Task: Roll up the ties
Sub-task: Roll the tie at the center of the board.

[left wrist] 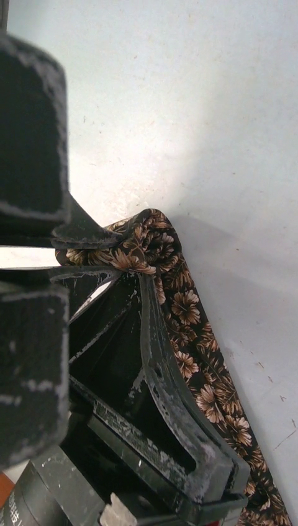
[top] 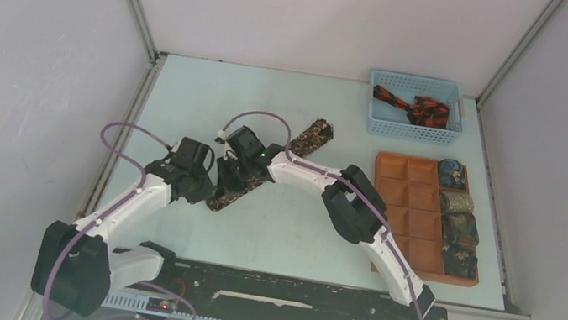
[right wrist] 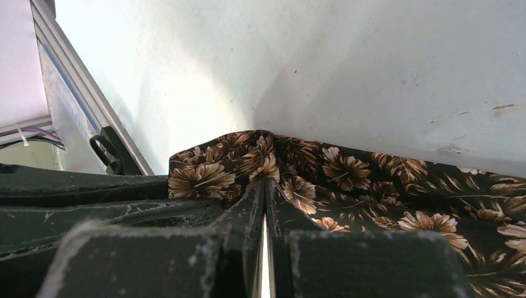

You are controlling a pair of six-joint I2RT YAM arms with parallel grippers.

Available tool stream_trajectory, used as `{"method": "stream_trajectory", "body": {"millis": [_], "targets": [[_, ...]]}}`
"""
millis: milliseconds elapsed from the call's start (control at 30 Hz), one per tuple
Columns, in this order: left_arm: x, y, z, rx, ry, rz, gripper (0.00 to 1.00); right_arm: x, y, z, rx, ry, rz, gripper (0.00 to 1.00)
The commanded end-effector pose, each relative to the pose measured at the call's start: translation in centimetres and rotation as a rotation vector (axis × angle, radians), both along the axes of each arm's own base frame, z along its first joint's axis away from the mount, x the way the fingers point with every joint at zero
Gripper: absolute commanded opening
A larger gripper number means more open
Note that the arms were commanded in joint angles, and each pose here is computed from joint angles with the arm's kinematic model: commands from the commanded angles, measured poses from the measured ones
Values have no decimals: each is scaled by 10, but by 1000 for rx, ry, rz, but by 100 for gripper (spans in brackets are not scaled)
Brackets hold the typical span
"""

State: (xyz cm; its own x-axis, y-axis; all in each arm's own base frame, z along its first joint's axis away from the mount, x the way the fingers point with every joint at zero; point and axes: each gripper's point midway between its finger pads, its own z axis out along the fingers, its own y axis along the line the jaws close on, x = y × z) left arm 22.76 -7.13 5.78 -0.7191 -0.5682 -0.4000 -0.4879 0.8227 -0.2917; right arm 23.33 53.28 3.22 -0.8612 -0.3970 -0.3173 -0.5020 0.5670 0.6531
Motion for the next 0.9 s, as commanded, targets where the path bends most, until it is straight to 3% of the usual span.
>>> {"method": "stream_trajectory", "body": {"millis": [0, 867], "targets": [[18, -10, 15, -1, -40, -22, 0, -7, 6, 16, 59, 5, 21, 3], [34, -22, -8, 101, 92, -75, 0, 20, -34, 41, 63, -42, -40, 4]]}}
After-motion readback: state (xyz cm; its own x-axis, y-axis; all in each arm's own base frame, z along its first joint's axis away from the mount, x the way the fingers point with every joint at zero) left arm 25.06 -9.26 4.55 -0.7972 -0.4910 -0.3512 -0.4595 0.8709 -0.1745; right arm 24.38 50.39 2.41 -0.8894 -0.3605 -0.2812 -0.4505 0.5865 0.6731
